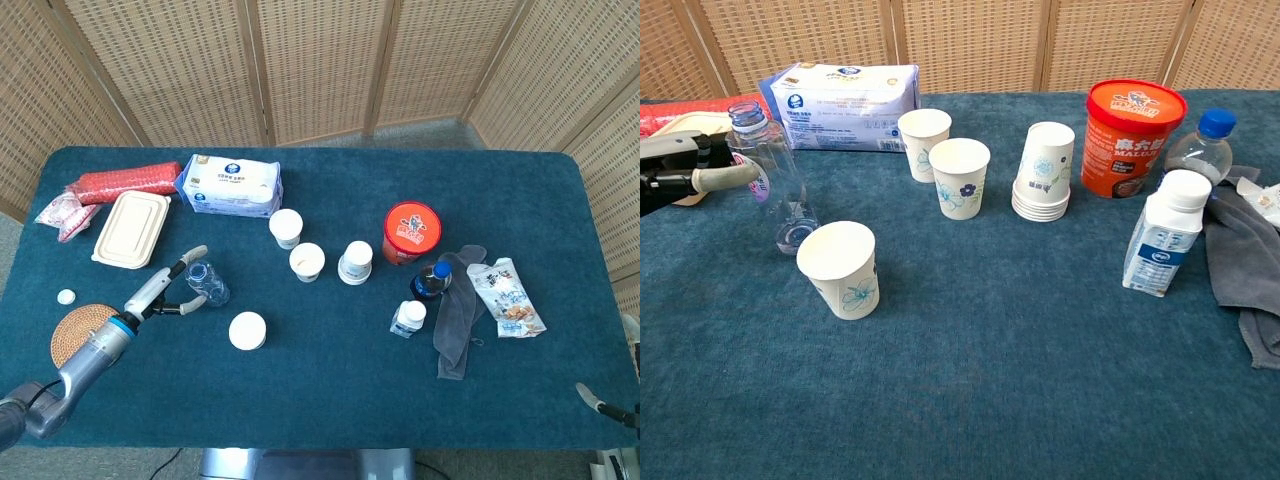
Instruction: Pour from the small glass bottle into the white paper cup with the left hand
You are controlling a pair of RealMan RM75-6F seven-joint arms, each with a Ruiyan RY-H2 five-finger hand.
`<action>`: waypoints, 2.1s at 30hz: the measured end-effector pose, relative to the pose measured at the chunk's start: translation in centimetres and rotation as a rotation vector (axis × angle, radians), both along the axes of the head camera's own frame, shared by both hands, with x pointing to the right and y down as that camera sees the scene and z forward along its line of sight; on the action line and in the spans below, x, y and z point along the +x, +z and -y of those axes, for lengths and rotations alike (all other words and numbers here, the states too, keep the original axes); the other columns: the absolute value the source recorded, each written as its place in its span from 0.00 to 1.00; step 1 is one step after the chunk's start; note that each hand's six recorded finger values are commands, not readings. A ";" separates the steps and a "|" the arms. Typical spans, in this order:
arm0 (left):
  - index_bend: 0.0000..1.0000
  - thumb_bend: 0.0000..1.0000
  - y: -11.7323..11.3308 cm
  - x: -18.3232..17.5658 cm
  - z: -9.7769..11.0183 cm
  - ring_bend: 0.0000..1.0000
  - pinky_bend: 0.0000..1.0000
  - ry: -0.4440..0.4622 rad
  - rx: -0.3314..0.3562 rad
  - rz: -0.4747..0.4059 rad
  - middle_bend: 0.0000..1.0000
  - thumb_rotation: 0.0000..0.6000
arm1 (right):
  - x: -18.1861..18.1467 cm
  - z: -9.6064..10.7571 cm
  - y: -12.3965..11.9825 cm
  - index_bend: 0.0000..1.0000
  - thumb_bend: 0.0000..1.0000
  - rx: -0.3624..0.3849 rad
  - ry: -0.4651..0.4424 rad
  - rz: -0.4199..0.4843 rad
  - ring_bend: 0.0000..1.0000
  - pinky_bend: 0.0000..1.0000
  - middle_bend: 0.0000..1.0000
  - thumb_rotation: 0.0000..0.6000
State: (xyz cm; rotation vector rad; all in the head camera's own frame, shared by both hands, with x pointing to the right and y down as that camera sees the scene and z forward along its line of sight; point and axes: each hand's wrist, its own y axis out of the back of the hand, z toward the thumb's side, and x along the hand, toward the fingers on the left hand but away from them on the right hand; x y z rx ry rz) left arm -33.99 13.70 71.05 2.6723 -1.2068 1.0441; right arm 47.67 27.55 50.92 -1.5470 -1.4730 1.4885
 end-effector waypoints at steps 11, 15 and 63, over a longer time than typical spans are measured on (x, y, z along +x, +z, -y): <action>0.00 0.32 -2.9 -1.9 0.0 0.00 0.00 -0.008 0.011 -0.005 0.00 0.54 | -0.3 0.2 -0.2 0.00 0.14 0.002 -0.013 -0.002 0.00 0.00 0.08 1.00; 0.00 0.32 -4.5 -2.8 0.0 0.00 0.00 -0.012 0.022 -0.009 0.00 0.54 | -0.5 0.4 -0.2 0.00 0.14 0.003 -0.019 -0.003 0.00 0.00 0.08 1.00; 0.00 0.36 -16.5 -14.4 -7.9 0.00 0.00 0.142 0.290 0.872 0.00 0.59 | -0.8 2.0 1.2 0.00 0.16 0.011 -0.129 -0.247 0.00 0.00 0.07 1.00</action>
